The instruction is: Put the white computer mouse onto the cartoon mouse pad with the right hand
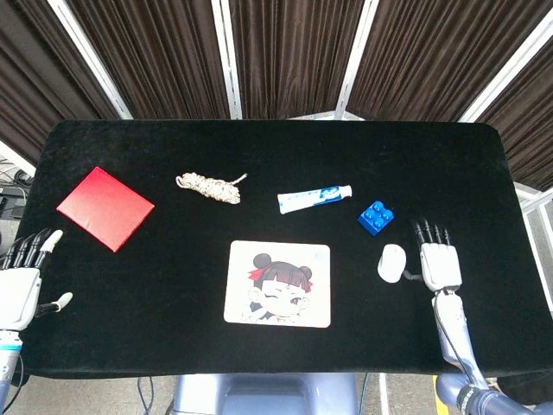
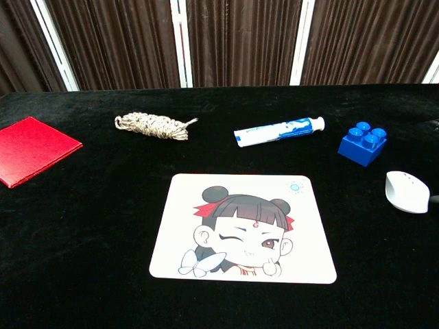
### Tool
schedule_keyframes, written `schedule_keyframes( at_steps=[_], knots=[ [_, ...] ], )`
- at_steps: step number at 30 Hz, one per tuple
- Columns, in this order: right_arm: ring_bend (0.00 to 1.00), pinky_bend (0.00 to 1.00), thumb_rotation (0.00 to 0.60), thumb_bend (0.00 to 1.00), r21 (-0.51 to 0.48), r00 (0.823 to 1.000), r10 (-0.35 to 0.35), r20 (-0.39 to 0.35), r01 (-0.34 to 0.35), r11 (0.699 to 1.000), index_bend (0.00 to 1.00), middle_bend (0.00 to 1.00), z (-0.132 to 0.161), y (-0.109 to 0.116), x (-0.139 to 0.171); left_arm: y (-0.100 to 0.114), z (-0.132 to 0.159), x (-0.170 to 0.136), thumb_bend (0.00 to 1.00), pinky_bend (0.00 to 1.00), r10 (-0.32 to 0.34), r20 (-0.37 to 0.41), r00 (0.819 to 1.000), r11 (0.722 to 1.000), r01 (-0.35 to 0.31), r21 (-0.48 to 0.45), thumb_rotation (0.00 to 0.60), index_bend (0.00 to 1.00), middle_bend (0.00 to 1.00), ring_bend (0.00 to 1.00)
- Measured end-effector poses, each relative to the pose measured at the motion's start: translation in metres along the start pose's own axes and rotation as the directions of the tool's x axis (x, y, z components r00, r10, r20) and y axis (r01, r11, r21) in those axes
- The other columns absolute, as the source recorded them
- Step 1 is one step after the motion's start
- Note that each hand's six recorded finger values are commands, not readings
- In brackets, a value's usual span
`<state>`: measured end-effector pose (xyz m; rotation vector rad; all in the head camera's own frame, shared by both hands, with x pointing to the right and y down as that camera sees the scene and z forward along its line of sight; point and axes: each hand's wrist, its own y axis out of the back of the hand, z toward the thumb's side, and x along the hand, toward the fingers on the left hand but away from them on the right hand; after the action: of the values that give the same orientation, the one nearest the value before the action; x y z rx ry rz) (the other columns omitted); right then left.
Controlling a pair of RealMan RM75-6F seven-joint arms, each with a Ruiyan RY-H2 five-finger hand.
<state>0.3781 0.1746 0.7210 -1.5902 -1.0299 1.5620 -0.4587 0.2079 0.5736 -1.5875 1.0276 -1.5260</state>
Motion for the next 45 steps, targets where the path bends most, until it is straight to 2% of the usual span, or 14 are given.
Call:
schedule_keyframes(
  at_steps=[8, 14, 31, 40, 45],
  knots=[
    [0.00, 0.00, 0.600, 0.00, -0.045, 0.999, 0.009, -0.038, -0.010, 0.999, 0.01, 0.00, 0.018, 0.006, 0.016, 0.000, 0.002, -0.001, 0.17, 0.00, -0.001, 0.005, 1.000, 1.000, 0.001, -0.006, 0.600, 0.00, 0.00, 0.00],
    [0.00, 0.00, 0.600, 0.00, -0.042, 0.999, -0.007, -0.040, 0.005, 0.999, 0.01, 0.00, 0.025, 0.006, 0.014, 0.001, 0.003, -0.002, 0.17, 0.00, 0.002, 0.010, 1.000, 1.000, -0.002, -0.011, 0.600, 0.00, 0.00, 0.00],
    [0.00, 0.00, 0.600, 0.00, -0.002, 0.999, -0.047, 0.007, 0.047, 0.999, 0.01, 0.00, 0.010, 0.013, 0.011, 0.001, 0.003, -0.002, 0.17, 0.00, -0.002, 0.011, 1.000, 1.000, 0.002, -0.016, 0.600, 0.00, 0.00, 0.00],
    [0.00, 0.00, 0.600, 0.00, 0.021, 0.999, -0.005, 0.039, 0.004, 1.000, 0.01, 0.00, 0.000, 0.004, 0.010, -0.002, 0.004, -0.002, 0.17, 0.00, -0.010, 0.013, 1.000, 1.000, 0.010, -0.012, 0.600, 0.00, 0.00, 0.00],
    [0.00, 0.00, 0.600, 0.00, 0.008, 1.000, 0.009, 0.029, -0.009, 1.000, 0.01, 0.00, 0.008, -0.001, 0.008, -0.003, 0.004, -0.001, 0.17, 0.00, -0.016, 0.011, 1.000, 1.000, 0.016, -0.011, 0.600, 0.00, 0.00, 0.00]
  ],
)
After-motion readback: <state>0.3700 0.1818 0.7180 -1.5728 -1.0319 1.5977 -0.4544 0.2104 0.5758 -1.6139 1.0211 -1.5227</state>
